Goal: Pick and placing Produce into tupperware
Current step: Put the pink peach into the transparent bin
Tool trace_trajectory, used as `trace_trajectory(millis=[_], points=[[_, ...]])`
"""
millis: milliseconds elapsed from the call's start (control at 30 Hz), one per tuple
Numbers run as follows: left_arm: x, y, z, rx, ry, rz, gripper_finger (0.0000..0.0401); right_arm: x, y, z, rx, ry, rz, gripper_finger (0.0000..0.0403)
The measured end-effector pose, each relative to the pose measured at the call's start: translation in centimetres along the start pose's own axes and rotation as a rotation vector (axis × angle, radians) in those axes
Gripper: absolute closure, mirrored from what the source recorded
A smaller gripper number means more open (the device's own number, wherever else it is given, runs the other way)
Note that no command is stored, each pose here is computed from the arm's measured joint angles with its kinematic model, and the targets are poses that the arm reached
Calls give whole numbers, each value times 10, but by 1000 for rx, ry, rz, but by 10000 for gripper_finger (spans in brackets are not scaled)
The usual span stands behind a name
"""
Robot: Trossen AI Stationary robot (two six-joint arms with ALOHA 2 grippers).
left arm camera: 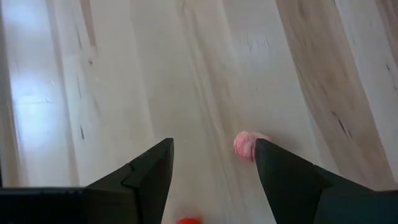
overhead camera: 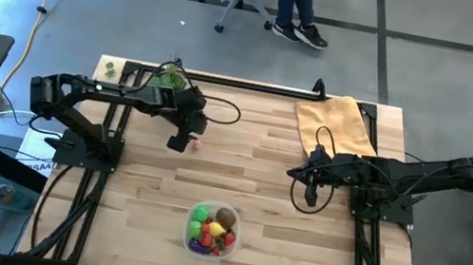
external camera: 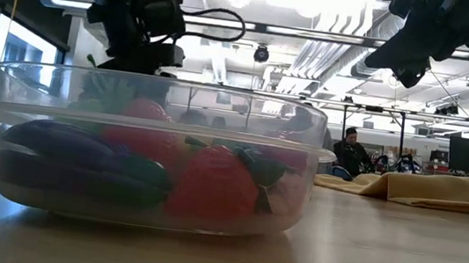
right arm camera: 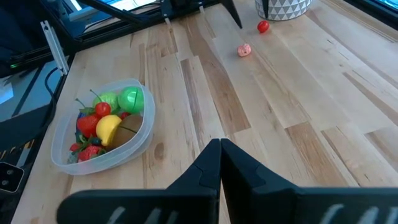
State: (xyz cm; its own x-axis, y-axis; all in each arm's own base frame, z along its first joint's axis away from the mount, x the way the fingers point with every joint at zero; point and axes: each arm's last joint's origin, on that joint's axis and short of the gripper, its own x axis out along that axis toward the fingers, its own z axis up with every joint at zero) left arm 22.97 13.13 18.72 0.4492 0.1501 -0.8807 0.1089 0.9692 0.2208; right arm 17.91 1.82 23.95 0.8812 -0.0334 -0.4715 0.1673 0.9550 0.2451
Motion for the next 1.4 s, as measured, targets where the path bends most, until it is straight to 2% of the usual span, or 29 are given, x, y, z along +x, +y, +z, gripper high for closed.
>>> trace_trajectory(millis=[467,700,1400], points=[[13,-14,-17,-28,8,-72,185,0,0,0,0,-1,-3,402],[18,-16,-21,-52,-4,-63,185,0,0,0,0,-1,-2,402],[51,-19,-24,-92,-22,-201,185,0,0,0,0,0,1,402]])
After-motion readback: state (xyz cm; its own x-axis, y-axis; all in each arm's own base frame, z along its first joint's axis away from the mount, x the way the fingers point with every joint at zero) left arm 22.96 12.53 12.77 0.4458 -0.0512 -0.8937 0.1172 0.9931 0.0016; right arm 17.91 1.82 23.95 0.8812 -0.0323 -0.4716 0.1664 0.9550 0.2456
